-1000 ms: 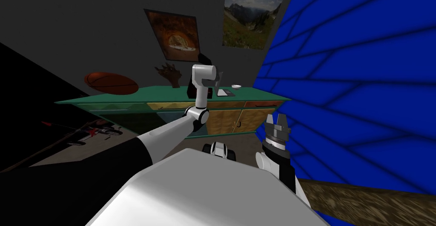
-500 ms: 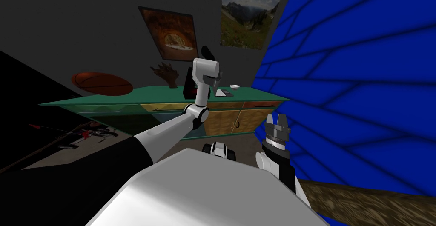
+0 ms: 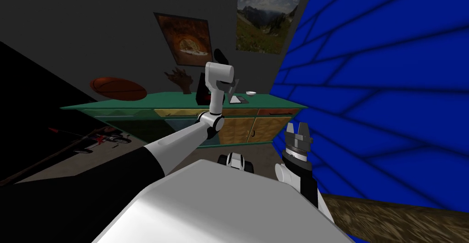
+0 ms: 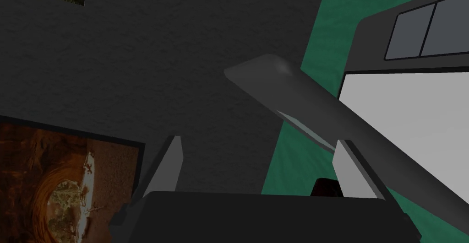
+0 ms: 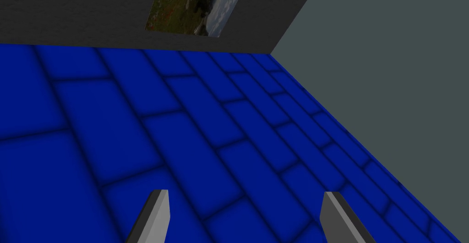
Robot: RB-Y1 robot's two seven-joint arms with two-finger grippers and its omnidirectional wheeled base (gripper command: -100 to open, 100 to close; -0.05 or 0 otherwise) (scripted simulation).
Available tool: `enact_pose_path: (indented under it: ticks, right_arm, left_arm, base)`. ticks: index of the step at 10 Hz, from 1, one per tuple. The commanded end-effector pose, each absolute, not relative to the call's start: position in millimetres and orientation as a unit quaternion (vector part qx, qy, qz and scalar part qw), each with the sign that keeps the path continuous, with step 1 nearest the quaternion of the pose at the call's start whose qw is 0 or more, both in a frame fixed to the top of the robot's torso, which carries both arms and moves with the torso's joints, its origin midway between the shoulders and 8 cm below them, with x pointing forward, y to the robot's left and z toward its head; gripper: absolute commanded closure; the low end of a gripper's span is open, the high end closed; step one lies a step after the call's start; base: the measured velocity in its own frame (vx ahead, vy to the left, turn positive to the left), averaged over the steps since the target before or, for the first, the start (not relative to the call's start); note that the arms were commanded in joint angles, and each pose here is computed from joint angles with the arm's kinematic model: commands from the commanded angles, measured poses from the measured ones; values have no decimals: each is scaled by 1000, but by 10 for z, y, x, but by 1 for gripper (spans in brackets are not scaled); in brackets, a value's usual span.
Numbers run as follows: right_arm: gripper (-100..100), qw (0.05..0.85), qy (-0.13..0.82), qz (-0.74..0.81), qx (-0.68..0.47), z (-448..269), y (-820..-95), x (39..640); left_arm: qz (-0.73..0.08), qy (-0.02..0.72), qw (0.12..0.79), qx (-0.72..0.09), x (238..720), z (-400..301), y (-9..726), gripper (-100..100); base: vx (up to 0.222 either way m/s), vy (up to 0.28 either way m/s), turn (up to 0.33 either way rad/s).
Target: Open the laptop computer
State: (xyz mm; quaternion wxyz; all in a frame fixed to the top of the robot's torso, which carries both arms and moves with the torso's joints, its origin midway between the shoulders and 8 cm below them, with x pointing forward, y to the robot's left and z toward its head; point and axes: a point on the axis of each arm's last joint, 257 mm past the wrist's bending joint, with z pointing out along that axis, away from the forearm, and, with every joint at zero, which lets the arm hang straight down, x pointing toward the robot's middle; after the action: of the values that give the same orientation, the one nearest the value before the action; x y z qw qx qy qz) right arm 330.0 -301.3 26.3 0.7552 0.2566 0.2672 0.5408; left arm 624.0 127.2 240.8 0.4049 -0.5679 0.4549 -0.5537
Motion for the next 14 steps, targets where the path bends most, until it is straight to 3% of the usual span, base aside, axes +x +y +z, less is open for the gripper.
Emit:
enact_pose_path:
  ticks: [1, 2, 10, 11, 14]
  right_arm:
    - [0, 755, 267, 541, 257, 262, -3014, 3299]
    - [0, 755, 267, 541, 257, 262, -3014, 3299]
    - [0, 755, 267, 541, 257, 262, -3013, 3299]
    - [0, 755, 267, 541, 257, 262, -3013, 3299]
    - [0, 755, 267, 541, 257, 262, -3013, 3299]
  left_arm:
    - [-554, 454, 405, -568, 6236, 2423, 1283, -100]
    - [-554, 454, 405, -568, 6234, 2427, 1283, 100]
    - [-465, 530, 454, -544, 6175, 2308, 1126, 100]
    - [-444, 533, 462, -553, 6210, 2211, 1234, -100]
    - [-414, 532, 474, -566, 6258, 2079, 1412, -100]
  base:
    - [68, -6, -5]
    - [7, -4, 1]
    - [28, -54, -20]
    - [-5, -112, 64]
    - [-8, -190, 66]
